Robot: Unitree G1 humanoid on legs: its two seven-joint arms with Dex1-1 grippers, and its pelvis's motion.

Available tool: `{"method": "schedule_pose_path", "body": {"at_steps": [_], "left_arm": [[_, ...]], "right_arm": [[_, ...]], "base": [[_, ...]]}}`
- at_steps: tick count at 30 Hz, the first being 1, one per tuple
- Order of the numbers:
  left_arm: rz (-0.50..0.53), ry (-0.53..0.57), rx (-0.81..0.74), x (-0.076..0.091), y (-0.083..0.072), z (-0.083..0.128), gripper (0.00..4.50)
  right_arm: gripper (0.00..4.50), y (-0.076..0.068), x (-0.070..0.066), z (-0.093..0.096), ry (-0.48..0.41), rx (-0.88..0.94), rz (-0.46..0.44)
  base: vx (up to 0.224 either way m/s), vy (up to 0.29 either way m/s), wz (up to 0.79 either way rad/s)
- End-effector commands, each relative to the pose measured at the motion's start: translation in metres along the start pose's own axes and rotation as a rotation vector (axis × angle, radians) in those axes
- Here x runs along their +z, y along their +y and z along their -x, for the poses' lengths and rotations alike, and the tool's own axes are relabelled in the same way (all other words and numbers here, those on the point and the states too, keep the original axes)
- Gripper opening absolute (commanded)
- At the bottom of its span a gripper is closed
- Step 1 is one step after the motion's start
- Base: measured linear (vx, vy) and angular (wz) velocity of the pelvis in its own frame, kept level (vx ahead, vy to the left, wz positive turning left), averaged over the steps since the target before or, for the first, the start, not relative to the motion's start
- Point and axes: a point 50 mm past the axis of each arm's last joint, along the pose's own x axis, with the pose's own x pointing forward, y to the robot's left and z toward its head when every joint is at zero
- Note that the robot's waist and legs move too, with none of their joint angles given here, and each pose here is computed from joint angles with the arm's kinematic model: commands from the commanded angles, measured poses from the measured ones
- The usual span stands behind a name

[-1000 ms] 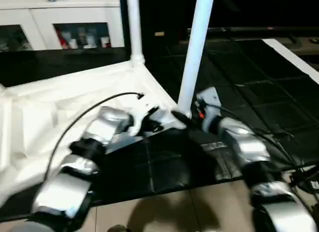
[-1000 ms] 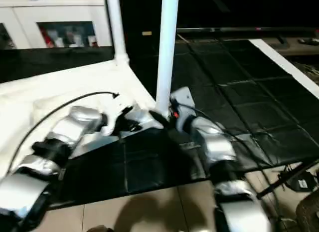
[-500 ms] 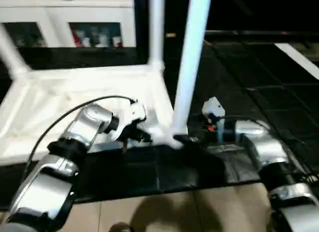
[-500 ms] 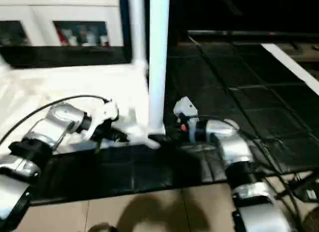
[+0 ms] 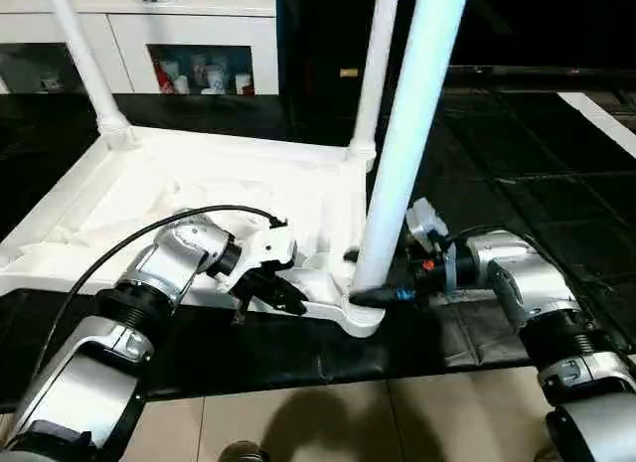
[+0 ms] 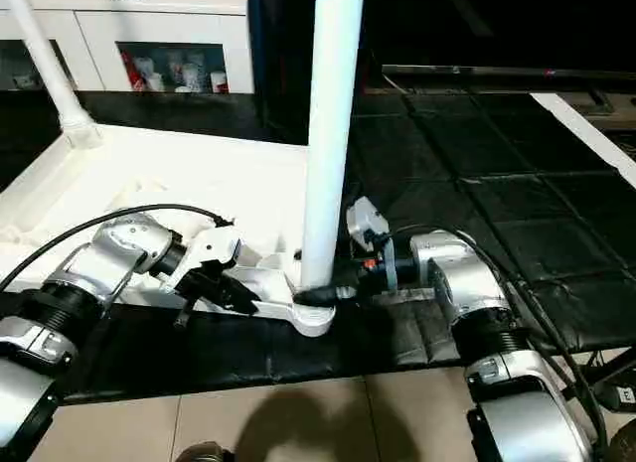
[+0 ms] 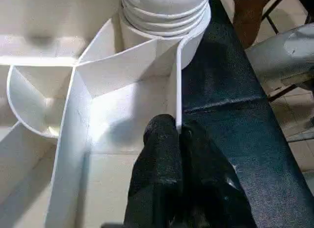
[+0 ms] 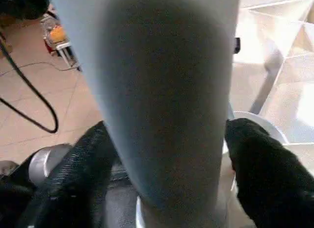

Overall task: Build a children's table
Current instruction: Rotate leg to tighten

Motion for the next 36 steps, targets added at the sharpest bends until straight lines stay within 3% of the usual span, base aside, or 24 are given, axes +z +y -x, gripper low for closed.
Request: {"method": "schedule_pose_path", "body": {"at_steps": [1,10,11,22,29,32,36], "left_arm": [[-0.054,0.002,-0.030,0.010,0.000,-0.002,0.00],[-0.051,-0.002,-0.008,0.009,0.002,-0.003,0.00],[-0.045,-0.008,0.002,0.009,0.002,-0.003,0.00],[0.028,-0.067,0.093,0.013,0.009,-0.005,0.00],[0.195,-0.205,0.338,0.030,0.030,-0.007,0.00],[0.316,-0.289,0.484,0.046,0.042,-0.014,0.00],[0.340,-0.316,0.536,0.057,0.044,-0.025,0.00]], "right_arm": [[3.30,0.002,-0.004,0.003,0.023,0.027,-0.021],[2.76,0.002,-0.009,0.001,0.044,0.006,-0.009],[2.52,0.002,-0.009,0.000,0.041,0.009,-0.011],[2.10,0.010,-0.014,-0.007,0.004,0.039,-0.046],[2.05,-0.004,-0.020,-0.021,-0.010,-0.287,-0.068],[2.02,-0.022,-0.014,-0.040,-0.051,-0.554,-0.155],[2.00,-0.029,-0.007,-0.061,-0.063,-0.670,-0.162]], "base": [[0.000,0.000,0.00],[0.000,0.000,0.00],[0.000,0.000,0.00],[0.000,0.000,0.00],[0.000,0.000,0.00],[0.000,0.000,0.00],[0.000,0.000,0.00]]}}
